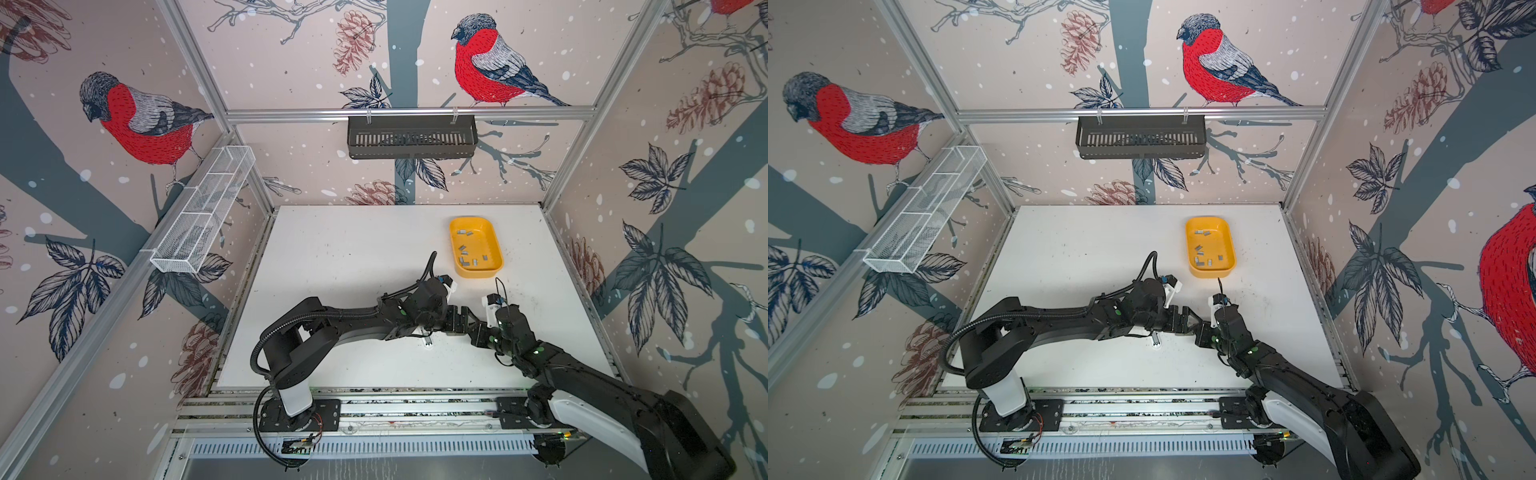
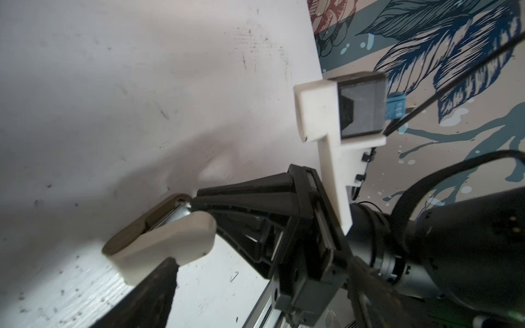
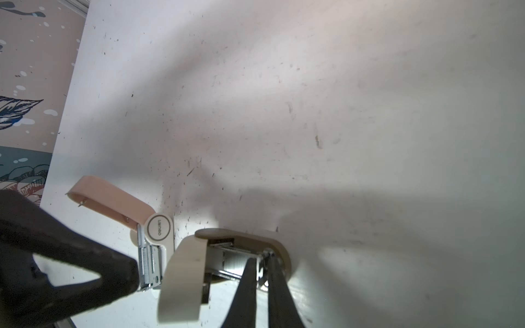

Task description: Load the staples into the stapler

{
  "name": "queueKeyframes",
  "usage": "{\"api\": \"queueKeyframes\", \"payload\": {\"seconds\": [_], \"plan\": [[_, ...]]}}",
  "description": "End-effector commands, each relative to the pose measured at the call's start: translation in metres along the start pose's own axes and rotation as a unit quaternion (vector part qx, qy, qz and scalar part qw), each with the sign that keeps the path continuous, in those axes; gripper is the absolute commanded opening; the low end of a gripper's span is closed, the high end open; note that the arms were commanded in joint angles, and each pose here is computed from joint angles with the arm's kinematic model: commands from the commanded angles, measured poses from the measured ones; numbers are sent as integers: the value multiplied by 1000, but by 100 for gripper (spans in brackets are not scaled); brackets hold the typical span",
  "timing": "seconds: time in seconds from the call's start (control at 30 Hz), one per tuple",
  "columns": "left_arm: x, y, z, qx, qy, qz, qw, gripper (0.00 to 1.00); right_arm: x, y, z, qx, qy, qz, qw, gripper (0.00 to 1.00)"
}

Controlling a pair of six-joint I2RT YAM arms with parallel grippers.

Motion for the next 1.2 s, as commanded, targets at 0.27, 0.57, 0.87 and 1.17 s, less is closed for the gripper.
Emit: {"api": "queueKeyframes", "payload": {"seconds": [0.27,0.57,0.87,1.17], "plan": [[-24,-50,-11,-76,93,1,993,94,2,-24,-11,-45,10,25,999,22],[-25,-138,-3,-138,155,-25,978,97,20,-35,-21,-34,-20,5,999,30],[-11,-202,28,-251,162,-53,953,97,34,-43,-31,-39,-26,2,999,33],[1,-215,43,-260,170,-39,950,97,45,-27,-17,-1,-46,36,998,37]]}}
Point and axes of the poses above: each gripper's point midway between its finger pads, its own y axis out along the fingers, its own x axis along the line the jaws close on, z = x × y, the point moved 9 cm from there along -y, back along the fingers, and after that the axes turned 5 degrees about y, right-handed, at the moved point
